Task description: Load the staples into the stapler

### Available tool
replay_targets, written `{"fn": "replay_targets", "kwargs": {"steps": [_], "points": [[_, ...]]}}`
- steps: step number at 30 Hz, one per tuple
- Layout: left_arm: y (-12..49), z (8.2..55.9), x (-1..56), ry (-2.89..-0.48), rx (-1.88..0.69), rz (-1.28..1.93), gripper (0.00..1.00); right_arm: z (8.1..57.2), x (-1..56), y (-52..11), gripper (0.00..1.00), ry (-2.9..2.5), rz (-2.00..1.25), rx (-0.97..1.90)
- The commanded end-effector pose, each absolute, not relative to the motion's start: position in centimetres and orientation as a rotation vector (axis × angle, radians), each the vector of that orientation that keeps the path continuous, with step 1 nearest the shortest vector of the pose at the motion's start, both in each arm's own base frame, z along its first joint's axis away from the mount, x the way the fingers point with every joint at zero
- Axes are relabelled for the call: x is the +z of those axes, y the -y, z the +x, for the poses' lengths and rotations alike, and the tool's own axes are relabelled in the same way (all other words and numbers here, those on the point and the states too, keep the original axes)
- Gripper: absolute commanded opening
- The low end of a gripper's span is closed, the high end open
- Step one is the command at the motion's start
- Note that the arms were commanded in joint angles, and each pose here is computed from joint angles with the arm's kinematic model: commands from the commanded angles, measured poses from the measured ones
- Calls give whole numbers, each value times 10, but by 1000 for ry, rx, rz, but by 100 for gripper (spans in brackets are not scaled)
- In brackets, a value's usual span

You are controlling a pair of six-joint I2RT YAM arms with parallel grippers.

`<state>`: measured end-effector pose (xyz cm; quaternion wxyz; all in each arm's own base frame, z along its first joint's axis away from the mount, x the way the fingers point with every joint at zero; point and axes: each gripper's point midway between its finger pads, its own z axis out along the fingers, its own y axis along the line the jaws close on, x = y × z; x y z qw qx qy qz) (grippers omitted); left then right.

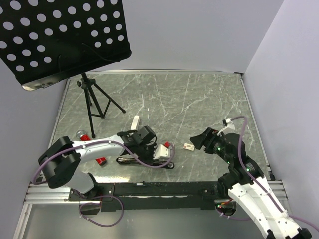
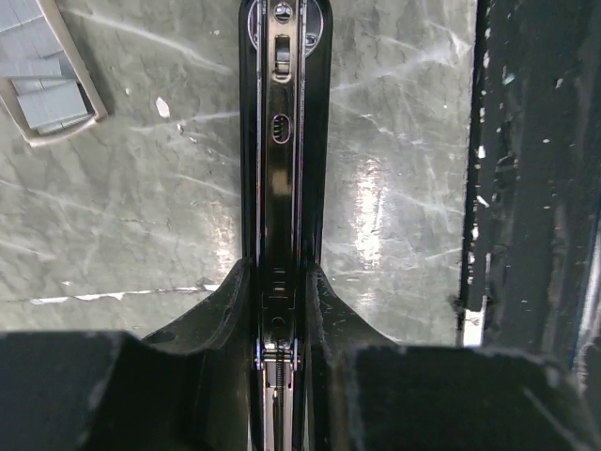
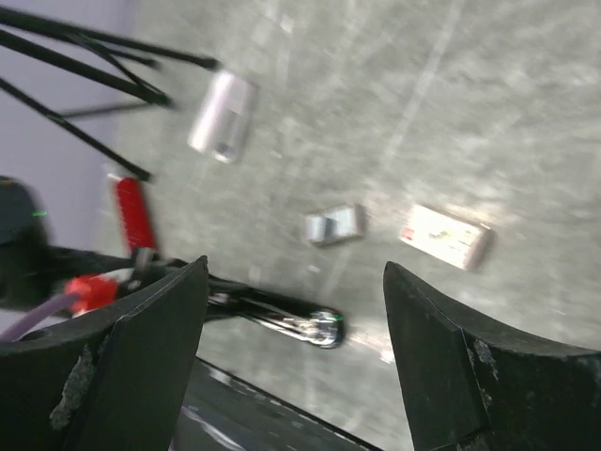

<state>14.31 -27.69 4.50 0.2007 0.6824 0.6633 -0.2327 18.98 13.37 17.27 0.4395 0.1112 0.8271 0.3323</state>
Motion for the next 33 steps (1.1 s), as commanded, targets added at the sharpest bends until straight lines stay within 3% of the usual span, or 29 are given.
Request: {"fn": "replay_targets", "kwargs": {"steps": [1, 5, 7, 8, 11, 17, 26, 33], "points": [[286, 155, 51, -1706, -517, 1989, 2, 193, 159, -131, 82, -2154, 185, 715], [280, 156, 41, -1696, -416, 2022, 12, 196, 151, -136, 80, -2207, 139, 705], [280, 157, 41, -1689, -402, 2015, 21, 198, 145, -140, 79, -2244, 116, 703], [279, 160, 42, -1688, -380, 2005, 33, 198, 147, -145, 79, -2249, 96, 725], [279, 165, 49, -1671, -355, 1966, 53, 200, 141, -153, 78, -2303, 64, 742], [282, 172, 75, -1654, -346, 1836, 75, 208, 137, -170, 72, -2368, 15, 744], [269, 210, 186, -1592, -377, 1172, 99, 220, 122, -208, 59, -2514, -135, 583], [186, 252, 246, -1582, -311, 485, 99, 230, 96, -231, 50, -2639, -158, 418]]}}
